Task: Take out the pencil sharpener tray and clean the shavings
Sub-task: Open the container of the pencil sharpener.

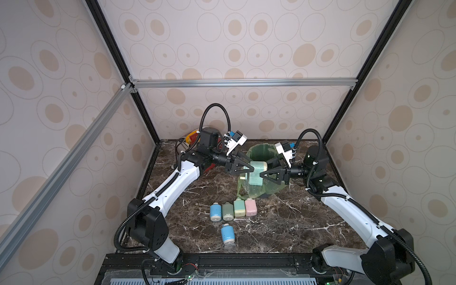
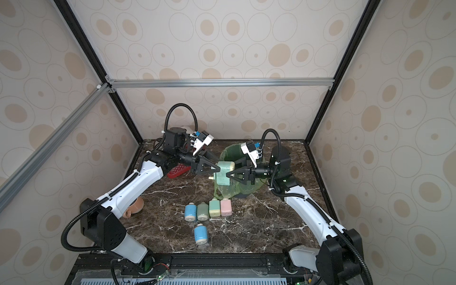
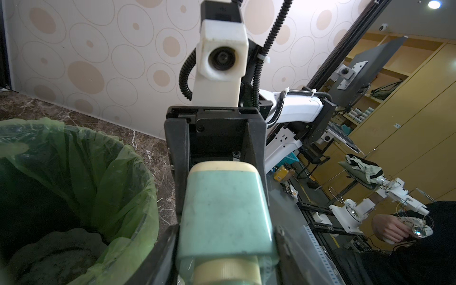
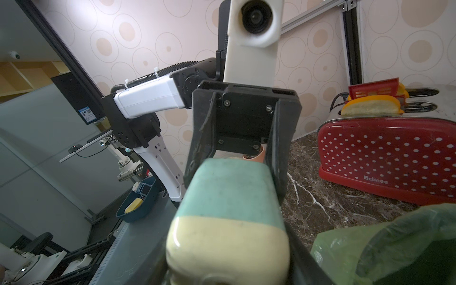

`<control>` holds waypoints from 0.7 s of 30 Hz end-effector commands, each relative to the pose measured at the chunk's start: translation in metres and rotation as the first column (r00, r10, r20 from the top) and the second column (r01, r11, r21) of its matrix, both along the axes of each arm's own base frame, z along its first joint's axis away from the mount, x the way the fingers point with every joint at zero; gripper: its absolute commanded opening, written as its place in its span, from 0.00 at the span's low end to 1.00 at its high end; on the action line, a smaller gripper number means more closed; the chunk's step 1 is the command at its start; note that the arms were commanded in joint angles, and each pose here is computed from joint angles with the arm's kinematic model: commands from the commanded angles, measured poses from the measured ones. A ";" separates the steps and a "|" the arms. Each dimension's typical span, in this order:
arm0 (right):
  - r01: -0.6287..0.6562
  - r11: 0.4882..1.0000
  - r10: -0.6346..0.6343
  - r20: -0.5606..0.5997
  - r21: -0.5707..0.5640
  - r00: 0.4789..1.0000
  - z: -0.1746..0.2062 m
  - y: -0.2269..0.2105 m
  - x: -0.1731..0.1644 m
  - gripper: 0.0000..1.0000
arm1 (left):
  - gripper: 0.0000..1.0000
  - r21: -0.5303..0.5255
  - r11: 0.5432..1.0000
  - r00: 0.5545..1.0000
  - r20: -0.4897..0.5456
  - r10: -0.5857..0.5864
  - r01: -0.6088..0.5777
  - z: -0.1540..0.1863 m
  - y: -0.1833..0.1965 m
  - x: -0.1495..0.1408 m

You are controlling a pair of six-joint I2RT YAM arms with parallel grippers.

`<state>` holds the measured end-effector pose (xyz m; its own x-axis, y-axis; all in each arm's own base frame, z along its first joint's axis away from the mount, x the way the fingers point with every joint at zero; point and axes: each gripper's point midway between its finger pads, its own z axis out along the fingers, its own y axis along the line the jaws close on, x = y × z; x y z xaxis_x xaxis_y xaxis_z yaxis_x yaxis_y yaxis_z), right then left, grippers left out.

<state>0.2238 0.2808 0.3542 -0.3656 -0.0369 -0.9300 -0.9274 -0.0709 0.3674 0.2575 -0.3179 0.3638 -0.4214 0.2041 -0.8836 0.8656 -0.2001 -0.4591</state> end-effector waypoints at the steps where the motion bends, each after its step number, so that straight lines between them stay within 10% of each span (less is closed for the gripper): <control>1: 0.042 0.998 -0.045 0.082 0.047 0.996 0.016 0.001 0.009 0.37 | 0.73 -0.070 0.986 0.988 0.036 -0.148 0.150 0.027 0.003 -0.033; 3: 0.045 0.997 -0.050 0.081 0.054 0.995 0.018 0.001 0.009 0.37 | 0.98 -0.073 0.984 0.986 0.033 -0.161 0.163 0.027 0.003 -0.034; 14: 0.033 0.996 -0.039 0.077 0.079 0.996 0.023 0.002 0.009 0.37 | 0.99 -0.047 0.989 0.989 0.026 -0.142 0.143 0.020 -0.003 -0.030; 21: 0.027 0.996 -0.033 0.073 0.083 0.997 0.022 0.004 0.008 0.37 | 0.50 -0.043 0.988 0.989 0.009 -0.149 0.150 0.018 -0.006 -0.028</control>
<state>0.2236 0.2846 0.3659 -0.3628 -0.0013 -0.9319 -0.9273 -0.0986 0.3611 0.2495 -0.3209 0.3648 -0.4063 0.2268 -0.8851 0.8519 -0.2563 -0.4567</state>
